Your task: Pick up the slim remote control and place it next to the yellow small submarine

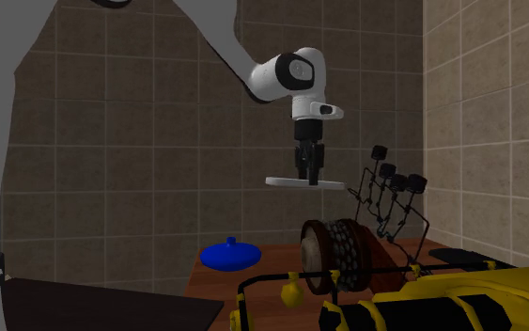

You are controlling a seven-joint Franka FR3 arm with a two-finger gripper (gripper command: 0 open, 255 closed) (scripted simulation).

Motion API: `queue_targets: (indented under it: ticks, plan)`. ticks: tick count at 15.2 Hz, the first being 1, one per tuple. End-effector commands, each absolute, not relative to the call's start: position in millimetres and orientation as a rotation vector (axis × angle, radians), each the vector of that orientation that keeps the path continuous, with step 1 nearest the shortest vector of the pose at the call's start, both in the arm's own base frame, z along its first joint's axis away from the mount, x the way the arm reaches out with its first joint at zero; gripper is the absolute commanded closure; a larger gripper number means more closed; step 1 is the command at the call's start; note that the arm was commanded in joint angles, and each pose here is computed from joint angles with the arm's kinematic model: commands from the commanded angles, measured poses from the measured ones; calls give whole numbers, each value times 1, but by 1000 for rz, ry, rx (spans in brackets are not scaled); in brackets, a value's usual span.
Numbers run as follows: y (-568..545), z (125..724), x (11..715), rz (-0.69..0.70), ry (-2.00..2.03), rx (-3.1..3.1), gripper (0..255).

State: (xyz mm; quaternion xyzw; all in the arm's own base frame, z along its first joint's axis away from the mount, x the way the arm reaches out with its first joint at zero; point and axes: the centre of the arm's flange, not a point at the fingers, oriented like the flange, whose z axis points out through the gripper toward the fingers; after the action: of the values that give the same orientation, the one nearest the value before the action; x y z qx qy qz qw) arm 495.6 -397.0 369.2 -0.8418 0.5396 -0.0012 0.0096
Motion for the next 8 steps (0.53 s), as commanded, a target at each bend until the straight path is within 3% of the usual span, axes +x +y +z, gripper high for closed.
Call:
queue_targets:
  ticks: [1,8]
  plan:
    - [-397,380,496,-4,1685,-2629,255]
    - [-397,417,496,-4,1685,-2629,255]
